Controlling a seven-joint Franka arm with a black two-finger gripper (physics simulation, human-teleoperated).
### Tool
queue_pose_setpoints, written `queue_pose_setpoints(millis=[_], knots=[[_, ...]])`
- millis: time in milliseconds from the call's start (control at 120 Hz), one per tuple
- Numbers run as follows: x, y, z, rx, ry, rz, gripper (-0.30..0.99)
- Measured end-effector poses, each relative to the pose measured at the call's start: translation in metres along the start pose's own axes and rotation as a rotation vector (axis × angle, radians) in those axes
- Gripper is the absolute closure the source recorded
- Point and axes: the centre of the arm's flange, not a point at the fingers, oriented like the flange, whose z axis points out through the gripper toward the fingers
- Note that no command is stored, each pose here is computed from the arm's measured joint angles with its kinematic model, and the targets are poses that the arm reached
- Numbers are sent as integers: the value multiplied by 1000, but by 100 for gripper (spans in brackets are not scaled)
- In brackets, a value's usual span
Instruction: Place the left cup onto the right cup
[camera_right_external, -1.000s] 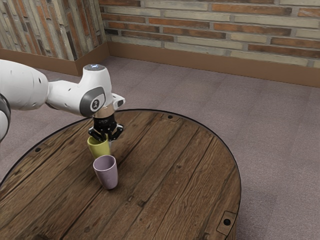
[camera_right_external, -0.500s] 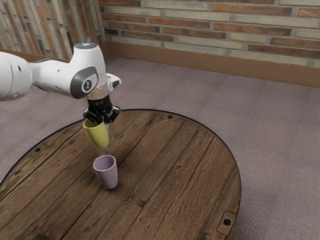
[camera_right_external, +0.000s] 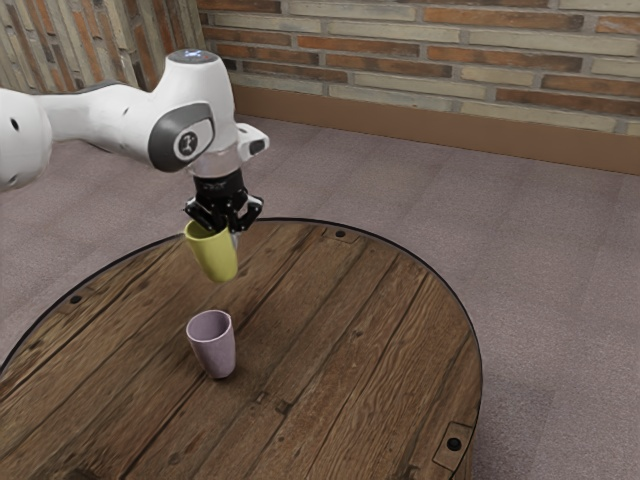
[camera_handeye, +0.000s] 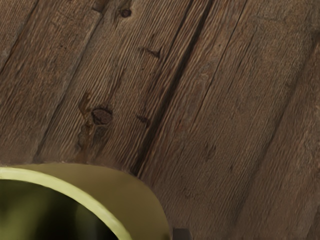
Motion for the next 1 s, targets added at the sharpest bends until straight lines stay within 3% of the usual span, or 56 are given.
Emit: queue_pose_setpoints(millis=[517, 1000], knots=[[-57, 5, 2, 75, -115, -62, 78], [-72, 2, 17, 96, -139, -142, 78]])
